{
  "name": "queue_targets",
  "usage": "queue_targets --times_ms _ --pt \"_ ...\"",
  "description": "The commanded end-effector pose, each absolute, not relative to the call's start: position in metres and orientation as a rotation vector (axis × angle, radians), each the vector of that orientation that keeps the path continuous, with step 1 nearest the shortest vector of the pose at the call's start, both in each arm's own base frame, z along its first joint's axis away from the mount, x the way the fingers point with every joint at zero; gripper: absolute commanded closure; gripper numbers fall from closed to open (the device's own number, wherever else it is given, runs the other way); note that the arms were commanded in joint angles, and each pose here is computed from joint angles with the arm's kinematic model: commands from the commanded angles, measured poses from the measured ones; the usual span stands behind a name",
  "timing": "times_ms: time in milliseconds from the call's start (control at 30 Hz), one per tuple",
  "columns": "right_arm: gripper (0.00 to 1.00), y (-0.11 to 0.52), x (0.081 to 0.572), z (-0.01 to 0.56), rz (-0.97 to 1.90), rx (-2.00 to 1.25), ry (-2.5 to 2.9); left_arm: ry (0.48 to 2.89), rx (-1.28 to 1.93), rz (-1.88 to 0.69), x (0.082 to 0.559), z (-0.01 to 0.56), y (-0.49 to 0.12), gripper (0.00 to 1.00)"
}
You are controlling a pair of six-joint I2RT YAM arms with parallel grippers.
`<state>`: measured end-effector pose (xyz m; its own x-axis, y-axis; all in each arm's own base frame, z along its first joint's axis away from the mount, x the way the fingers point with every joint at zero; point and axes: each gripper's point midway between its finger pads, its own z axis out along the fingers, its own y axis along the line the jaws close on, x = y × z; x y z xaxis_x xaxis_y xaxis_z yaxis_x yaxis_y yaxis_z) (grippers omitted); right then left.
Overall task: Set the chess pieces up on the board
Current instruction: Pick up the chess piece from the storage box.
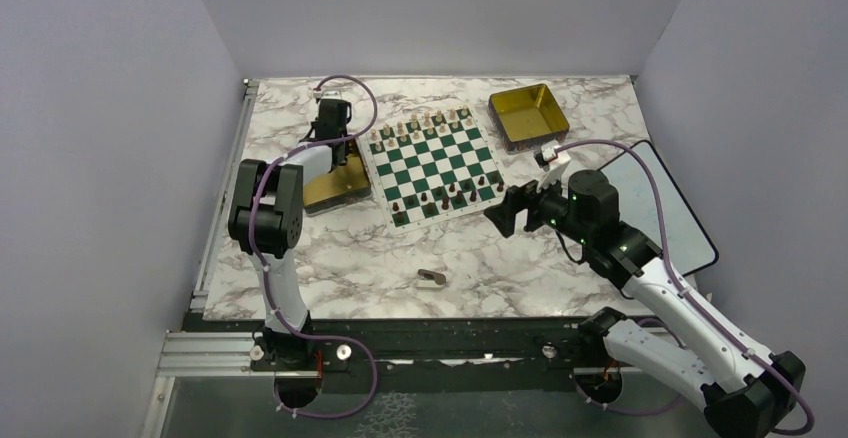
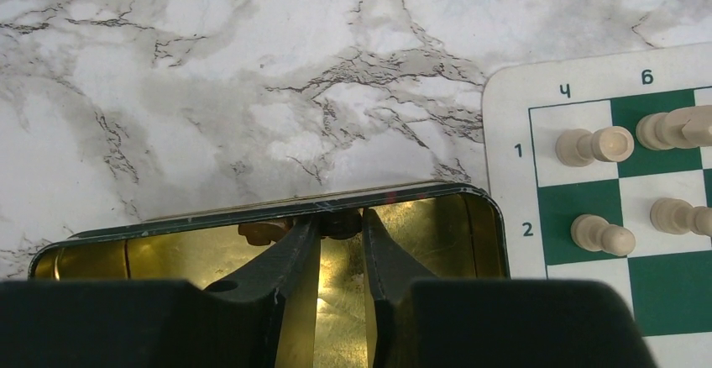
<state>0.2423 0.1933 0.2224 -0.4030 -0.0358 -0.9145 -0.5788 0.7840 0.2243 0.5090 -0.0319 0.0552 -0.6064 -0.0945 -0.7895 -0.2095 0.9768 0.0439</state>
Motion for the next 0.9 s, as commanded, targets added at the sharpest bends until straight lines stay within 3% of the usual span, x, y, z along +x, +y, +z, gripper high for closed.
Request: queue_targets --times_ms 0,433,867 --pt "0.0 0.195 0.248 0.23 0.633 -0.457 1.886 2.179 -0.218 0.182 0.513 0.076 -0.032 0.8" --pt "0.0 0.193 0.239 0.232 0.662 -0.445 1.875 2.2 -0.218 0.15 0.488 0.094 -0.034 0.82" --pt "0.0 0.192 0.231 0.234 0.693 -0.427 1.878 2.279 -0.189 0.114 0.474 0.068 -0.04 0.82"
